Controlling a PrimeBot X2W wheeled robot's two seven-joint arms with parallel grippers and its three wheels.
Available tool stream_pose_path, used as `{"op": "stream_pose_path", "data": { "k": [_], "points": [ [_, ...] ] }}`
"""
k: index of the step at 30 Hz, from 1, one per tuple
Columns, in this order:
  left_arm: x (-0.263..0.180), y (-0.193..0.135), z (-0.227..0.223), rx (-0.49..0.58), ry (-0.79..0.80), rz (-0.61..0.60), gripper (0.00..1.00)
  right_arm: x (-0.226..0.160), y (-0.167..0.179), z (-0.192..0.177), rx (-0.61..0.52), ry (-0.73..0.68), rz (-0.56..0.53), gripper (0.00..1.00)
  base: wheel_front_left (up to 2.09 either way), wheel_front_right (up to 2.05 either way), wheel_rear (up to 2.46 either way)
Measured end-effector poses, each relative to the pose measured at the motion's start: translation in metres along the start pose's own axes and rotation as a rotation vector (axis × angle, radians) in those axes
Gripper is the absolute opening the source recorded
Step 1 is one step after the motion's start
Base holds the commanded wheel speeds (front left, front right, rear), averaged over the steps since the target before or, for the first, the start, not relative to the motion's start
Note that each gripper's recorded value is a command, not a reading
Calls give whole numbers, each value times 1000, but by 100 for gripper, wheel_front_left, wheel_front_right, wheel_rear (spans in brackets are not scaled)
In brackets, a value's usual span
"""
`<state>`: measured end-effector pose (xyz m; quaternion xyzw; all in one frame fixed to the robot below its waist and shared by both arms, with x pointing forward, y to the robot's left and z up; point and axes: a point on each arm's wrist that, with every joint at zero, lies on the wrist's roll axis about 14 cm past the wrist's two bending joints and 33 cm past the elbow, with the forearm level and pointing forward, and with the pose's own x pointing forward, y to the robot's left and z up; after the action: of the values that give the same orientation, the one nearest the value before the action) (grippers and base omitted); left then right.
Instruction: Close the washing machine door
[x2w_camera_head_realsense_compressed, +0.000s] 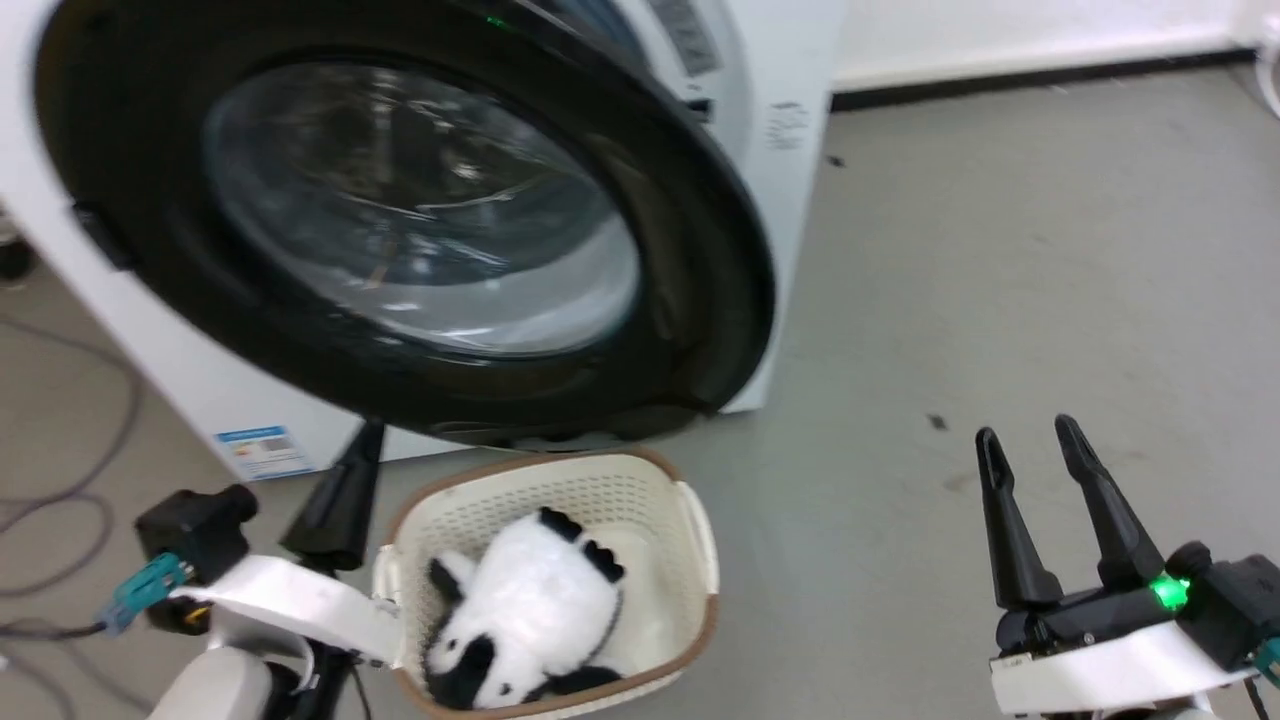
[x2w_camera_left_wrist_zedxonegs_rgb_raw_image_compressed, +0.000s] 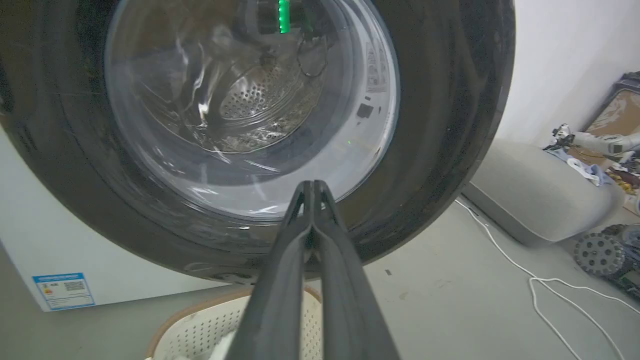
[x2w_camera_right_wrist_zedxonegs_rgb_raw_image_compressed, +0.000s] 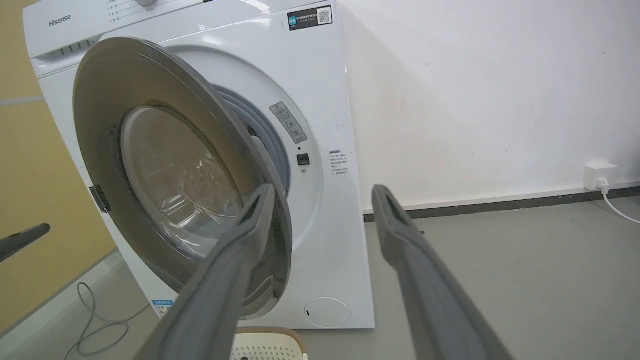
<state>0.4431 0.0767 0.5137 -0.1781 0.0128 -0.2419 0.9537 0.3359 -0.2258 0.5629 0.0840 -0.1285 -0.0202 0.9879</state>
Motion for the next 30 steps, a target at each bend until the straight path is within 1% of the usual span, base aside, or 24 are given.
{"op": "stream_pose_path", "data": {
  "k": [1, 6, 7, 8, 9, 10, 13, 16, 18, 21, 25, 27, 28, 29, 30],
  "points": [
    [-5, 5, 10, 44, -29, 23, 0, 1, 4, -1, 1, 1, 13, 100, 0, 0, 0],
    [-41, 22, 64, 117, -230, 179, 0, 8, 20, -1, 18, -6, 71, 100, 0, 0, 0],
    [-49, 21, 67, 141, -248, 197, 8, 8, 24, -1, 20, -6, 82, 100, 0, 0, 0],
    [-57, 20, 69, 159, -259, 214, 40, 9, 27, -2, 24, -4, 94, 100, 0, 0, 0],
    [-65, 18, 68, 178, -266, 233, 100, 9, 31, -3, 27, -1, 106, 100, 0, 0, 0],
    [-71, 17, 66, 202, -264, 249, 100, 9, 34, -5, 29, 2, 118, 100, 0, 0, 0],
    [-88, 15, 51, 211, -237, 293, 100, 11, 44, -7, 36, 7, 150, 100, 0, 0, 0],
    [-97, 9, 30, 251, -167, 275, 100, 10, 47, -10, 36, 17, 160, 100, 0, 0, 0],
    [-99, 7, 21, 258, -144, 272, 100, 9, 47, -14, 37, 31, 160, 100, 0, 0, 0],
    [-100, 7, 18, 285, -128, 264, 100, 9, 48, -17, 39, 38, 162, 100, 0, 0, 0],
    [-101, 9, 19, 279, -133, 270, 100, 10, 48, -22, 36, 55, 162, 100, 0, 0, 0],
    [-100, 9, 19, 281, -135, 269, 100, 10, 44, -29, 12, 76, 158, 100, 0, 0, 0],
    [-99, 11, 20, 280, -138, 273, 100, 9, 43, -35, -2, 94, 162, 75, 0, 0, 0],
    [-98, 12, 21, 278, -140, 273, 100, 9, 43, -39, -15, 110, 166, 28, 0, 0, 0],
    [-97, 13, 22, 280, -142, 275, 100, 9, 42, -42, -19, 119, 169, 0, 0, 0, 0]
  ]
}}
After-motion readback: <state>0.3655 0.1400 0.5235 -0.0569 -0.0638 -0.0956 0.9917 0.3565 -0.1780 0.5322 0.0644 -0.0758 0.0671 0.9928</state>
